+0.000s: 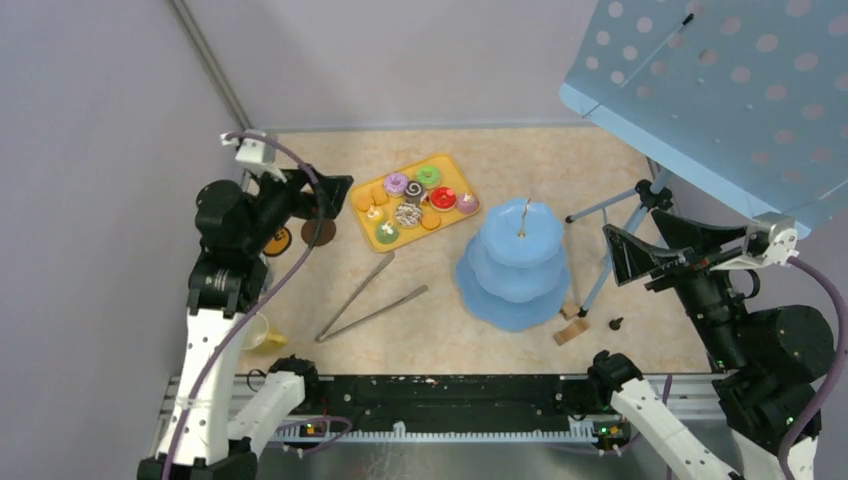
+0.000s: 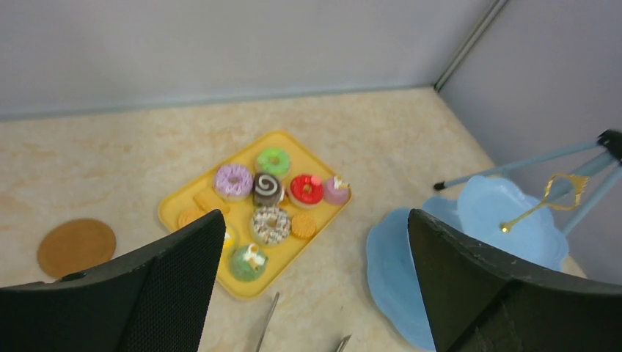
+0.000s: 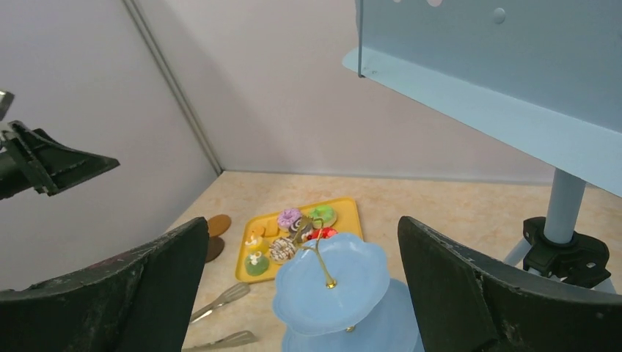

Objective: Serve the afternoon tea

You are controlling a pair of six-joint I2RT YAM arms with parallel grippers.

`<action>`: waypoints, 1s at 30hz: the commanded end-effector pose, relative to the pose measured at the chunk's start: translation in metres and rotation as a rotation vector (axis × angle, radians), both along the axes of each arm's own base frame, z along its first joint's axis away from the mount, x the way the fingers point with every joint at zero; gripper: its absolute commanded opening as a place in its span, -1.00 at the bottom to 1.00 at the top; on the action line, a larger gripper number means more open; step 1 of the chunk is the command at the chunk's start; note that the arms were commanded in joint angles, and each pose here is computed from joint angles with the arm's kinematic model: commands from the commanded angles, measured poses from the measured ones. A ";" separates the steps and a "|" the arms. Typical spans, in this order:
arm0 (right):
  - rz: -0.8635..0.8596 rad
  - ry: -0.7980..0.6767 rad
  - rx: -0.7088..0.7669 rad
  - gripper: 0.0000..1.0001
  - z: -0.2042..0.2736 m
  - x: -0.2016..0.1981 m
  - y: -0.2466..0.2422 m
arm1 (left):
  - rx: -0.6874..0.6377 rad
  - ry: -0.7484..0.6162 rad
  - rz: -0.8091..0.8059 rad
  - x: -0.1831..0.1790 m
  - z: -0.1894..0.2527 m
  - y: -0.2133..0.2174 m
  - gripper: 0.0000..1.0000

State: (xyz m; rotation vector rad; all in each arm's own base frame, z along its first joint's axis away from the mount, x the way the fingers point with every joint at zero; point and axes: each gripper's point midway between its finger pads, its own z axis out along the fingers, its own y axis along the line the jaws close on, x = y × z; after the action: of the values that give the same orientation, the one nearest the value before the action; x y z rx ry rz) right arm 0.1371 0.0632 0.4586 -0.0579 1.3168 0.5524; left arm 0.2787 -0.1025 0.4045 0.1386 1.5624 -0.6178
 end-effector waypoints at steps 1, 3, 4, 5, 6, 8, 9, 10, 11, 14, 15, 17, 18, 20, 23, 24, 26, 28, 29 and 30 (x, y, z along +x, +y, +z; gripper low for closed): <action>0.009 -0.026 -0.053 0.97 -0.003 0.006 0.005 | 0.217 0.255 0.064 0.013 -0.066 -0.004 0.97; 0.018 -0.037 -0.063 0.97 -0.004 0.006 0.007 | 0.373 0.354 0.131 0.011 -0.098 -0.009 0.97; 0.018 -0.047 -0.066 0.97 -0.004 0.006 0.007 | 0.440 0.387 0.131 0.007 -0.111 -0.016 0.97; 0.019 -0.062 -0.068 0.97 -0.004 0.004 0.007 | 0.499 0.420 0.118 0.003 -0.125 -0.022 0.97; 0.045 -0.082 -0.077 0.97 -0.003 0.000 0.011 | 0.546 0.447 0.077 -0.001 -0.139 -0.032 0.97; 0.069 -0.117 -0.081 0.97 0.000 -0.006 0.013 | 0.655 0.520 -0.007 -0.012 -0.172 -0.046 0.97; 0.074 -0.130 -0.078 0.97 0.001 -0.008 0.013 | 0.705 0.557 -0.041 -0.018 -0.188 -0.051 0.97; 0.076 -0.138 -0.077 0.97 0.002 -0.010 0.013 | 0.752 0.598 -0.088 -0.025 -0.207 -0.058 0.97; 0.077 -0.143 -0.077 0.97 0.001 -0.010 0.013 | 0.794 0.636 -0.143 -0.033 -0.224 -0.065 0.97; 0.077 -0.141 -0.077 0.97 0.000 -0.011 0.013 | 0.896 0.740 -0.314 -0.062 -0.270 -0.088 0.97; 0.084 -0.139 -0.079 0.97 -0.001 -0.011 0.014 | 0.922 0.781 -0.344 -0.068 -0.281 -0.092 0.97; 0.097 -0.137 -0.084 0.97 -0.002 -0.012 0.016 | 0.975 0.826 -0.372 -0.071 -0.301 -0.097 0.97; 0.101 -0.137 -0.084 0.97 -0.003 -0.013 0.017 | 0.991 0.848 -0.379 -0.071 -0.309 -0.099 0.97; 0.105 -0.137 -0.083 0.97 -0.003 -0.014 0.017 | 0.998 0.899 -0.390 -0.072 -0.322 -0.105 0.97; 0.102 -0.139 -0.080 0.97 -0.003 -0.016 0.015 | 1.003 0.952 -0.388 -0.073 -0.339 -0.108 0.97; 0.102 -0.140 -0.079 0.97 -0.003 -0.017 0.015 | 1.005 0.966 -0.376 -0.072 -0.344 -0.108 0.96; 0.102 -0.144 -0.076 0.97 -0.003 -0.019 0.014 | 1.010 0.990 -0.353 -0.072 -0.353 -0.106 0.84; 0.102 -0.147 -0.074 0.97 -0.004 -0.021 0.014 | 1.004 1.006 -0.340 -0.072 -0.360 -0.107 0.70; 0.101 -0.149 -0.074 0.97 -0.004 -0.021 0.013 | 0.998 1.013 -0.338 -0.071 -0.363 -0.109 0.60; 0.103 -0.148 -0.074 0.97 -0.005 -0.021 0.014 | 0.994 1.020 -0.339 -0.071 -0.366 -0.110 0.52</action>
State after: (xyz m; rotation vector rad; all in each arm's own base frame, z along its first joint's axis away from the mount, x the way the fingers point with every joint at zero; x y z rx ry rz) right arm 0.1204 0.0780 0.4502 -0.2191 1.2267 0.5784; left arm 0.2036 -0.2043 0.0469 1.0287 2.7571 -0.0323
